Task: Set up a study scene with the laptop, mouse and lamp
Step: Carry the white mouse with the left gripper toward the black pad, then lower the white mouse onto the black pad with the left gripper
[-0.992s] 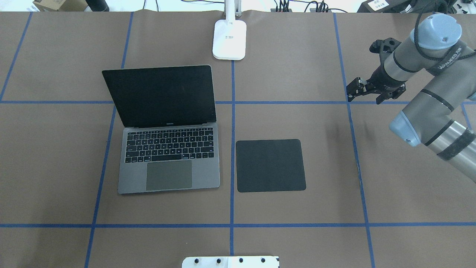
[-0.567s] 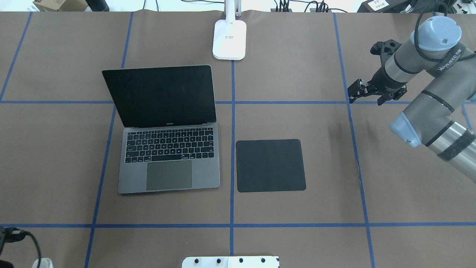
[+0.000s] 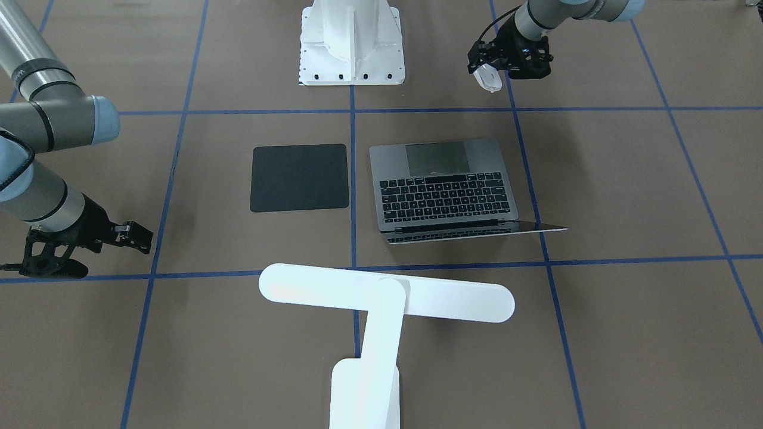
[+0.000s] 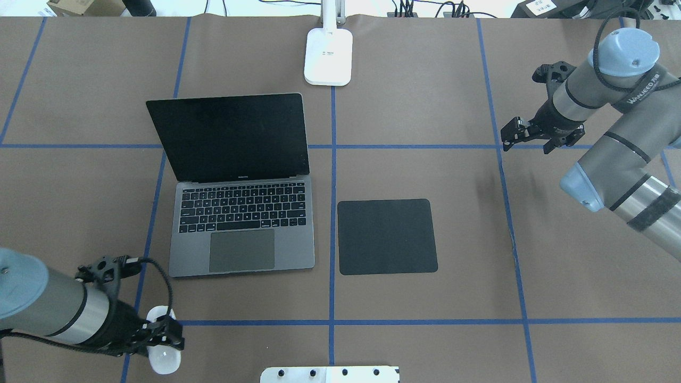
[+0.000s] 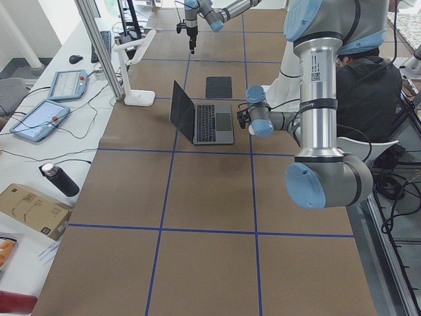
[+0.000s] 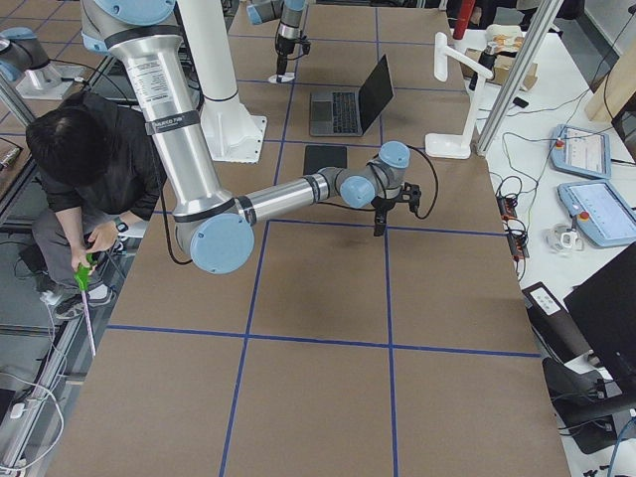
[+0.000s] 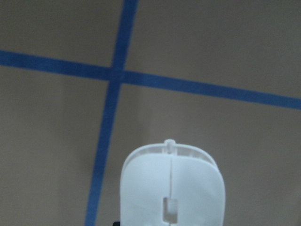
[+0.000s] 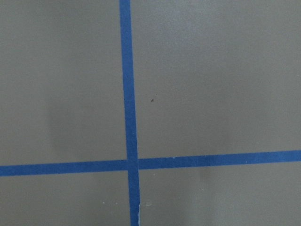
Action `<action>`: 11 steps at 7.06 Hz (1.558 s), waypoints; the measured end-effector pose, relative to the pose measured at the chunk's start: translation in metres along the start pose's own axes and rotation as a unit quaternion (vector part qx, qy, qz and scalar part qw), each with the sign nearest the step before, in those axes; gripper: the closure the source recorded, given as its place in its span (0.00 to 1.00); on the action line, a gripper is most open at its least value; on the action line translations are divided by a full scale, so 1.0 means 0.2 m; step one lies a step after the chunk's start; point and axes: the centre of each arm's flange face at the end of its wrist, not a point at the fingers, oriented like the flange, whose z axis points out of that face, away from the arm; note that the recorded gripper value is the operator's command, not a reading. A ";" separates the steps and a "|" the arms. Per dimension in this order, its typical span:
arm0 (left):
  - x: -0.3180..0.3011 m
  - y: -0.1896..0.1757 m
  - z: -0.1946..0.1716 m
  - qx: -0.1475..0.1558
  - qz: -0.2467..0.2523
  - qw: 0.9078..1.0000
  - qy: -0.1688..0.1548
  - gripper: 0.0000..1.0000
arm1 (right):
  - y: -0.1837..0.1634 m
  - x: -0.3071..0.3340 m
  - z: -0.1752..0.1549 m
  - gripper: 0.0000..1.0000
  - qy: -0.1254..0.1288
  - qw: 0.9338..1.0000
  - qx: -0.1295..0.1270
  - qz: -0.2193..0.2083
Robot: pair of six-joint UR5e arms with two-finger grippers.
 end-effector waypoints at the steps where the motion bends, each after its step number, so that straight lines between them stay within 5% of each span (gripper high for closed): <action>1: 0.32 -0.06 -0.05 0.007 -0.009 1.000 -0.001 0.69 | 0.00 0.01 0.00 0.01 0.000 1.000 -0.001 -0.001; 7: 1.50 -0.39 0.06 0.058 0.007 0.998 -0.003 0.69 | -0.02 0.34 -0.06 0.01 0.015 1.000 0.007 -0.001; 11: 2.05 -0.61 0.28 0.096 0.037 0.993 -0.055 0.69 | -0.03 0.44 -0.08 0.01 0.022 1.000 0.010 0.007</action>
